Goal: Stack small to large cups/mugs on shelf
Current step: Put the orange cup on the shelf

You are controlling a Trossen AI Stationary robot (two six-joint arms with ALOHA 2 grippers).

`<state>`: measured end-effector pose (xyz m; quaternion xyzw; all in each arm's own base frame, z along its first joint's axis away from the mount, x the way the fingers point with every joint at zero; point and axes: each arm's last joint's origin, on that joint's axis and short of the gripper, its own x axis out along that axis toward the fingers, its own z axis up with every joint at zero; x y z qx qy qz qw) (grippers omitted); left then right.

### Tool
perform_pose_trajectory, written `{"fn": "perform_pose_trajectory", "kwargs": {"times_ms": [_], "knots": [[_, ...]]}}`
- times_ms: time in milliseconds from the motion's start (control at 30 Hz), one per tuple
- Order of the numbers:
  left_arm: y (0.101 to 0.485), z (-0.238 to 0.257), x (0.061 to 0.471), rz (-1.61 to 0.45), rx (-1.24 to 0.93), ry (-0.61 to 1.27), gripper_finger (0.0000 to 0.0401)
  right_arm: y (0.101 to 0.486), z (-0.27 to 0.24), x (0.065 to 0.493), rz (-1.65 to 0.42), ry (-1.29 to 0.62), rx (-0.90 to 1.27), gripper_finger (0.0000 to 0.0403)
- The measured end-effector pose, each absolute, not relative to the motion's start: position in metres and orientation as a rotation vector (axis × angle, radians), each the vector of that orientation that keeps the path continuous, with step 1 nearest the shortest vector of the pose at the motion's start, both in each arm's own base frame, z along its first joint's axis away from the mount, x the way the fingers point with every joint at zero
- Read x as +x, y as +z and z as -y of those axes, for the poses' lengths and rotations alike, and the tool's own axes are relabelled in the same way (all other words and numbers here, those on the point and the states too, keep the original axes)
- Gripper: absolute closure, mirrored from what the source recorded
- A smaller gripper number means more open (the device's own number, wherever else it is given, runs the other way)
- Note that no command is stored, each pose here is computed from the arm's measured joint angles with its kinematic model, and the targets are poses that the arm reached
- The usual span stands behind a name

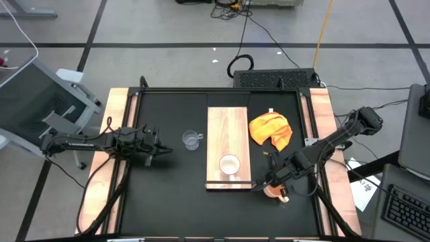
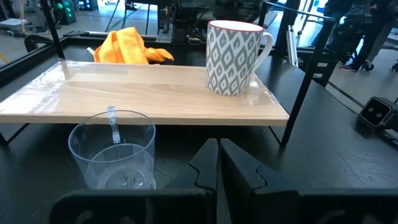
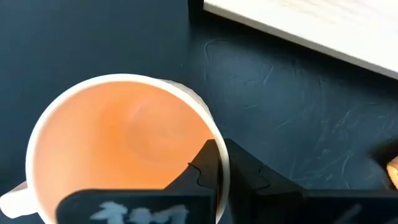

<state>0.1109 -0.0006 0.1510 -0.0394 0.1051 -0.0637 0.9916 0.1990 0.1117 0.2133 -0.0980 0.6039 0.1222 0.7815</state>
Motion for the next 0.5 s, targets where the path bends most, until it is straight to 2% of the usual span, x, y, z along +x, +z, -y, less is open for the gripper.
{"fn": "perform_pose_trajectory", "kwargs": {"times_ms": [500], "knots": [[0.151,0.001,0.111,-0.211,-0.079,-0.128,0.0380,0.244,-0.089,0.179,-1.191,0.185,-0.218,0.0402]]}}
